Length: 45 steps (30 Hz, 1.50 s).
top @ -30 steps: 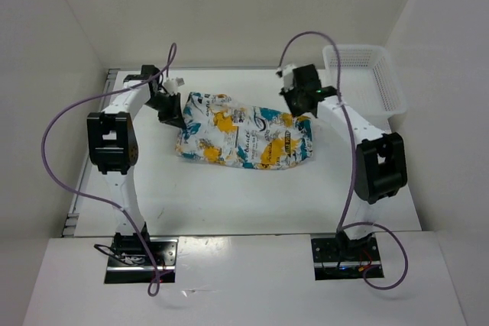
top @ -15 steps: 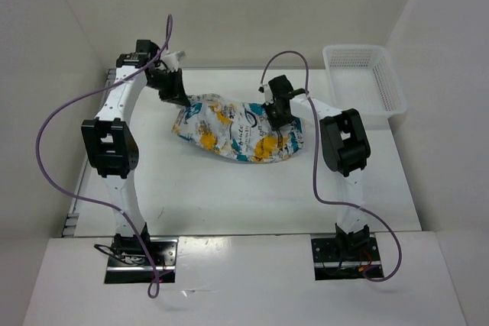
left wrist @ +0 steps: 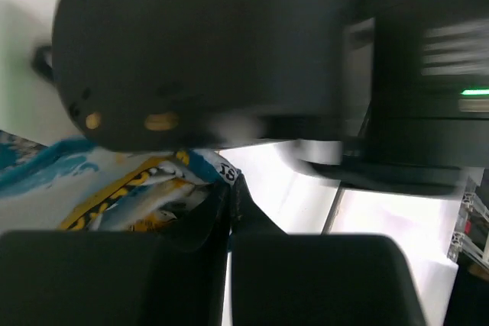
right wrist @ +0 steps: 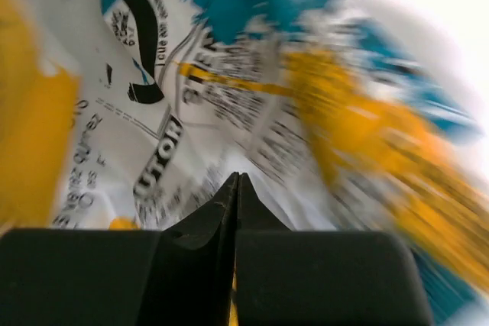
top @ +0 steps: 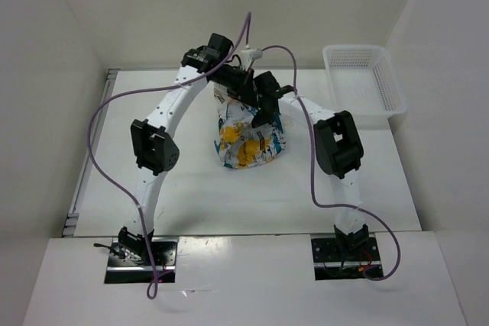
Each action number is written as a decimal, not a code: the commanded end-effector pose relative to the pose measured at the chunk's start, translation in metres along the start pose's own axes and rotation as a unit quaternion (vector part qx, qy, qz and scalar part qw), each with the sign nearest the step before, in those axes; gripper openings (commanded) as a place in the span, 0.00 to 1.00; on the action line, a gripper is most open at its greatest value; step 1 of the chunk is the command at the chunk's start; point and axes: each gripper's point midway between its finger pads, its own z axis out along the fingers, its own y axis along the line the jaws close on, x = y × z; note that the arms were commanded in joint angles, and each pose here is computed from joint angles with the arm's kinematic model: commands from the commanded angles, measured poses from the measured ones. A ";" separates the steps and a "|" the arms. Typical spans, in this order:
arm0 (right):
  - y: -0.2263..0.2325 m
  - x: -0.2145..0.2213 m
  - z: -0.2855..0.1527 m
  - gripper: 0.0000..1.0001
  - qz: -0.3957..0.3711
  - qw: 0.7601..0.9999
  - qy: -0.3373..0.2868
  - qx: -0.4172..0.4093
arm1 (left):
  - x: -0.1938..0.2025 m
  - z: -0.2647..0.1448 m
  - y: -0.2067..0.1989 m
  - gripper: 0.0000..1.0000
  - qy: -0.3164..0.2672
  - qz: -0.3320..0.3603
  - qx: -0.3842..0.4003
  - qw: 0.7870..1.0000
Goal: Fold and stack the shorts
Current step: Fold the shorts
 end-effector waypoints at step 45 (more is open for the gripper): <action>-0.011 -0.099 -0.114 0.40 -0.148 0.978 -0.139 0.045 | 0.149 -0.013 0.093 1.00 0.092 -0.114 -0.145 0.979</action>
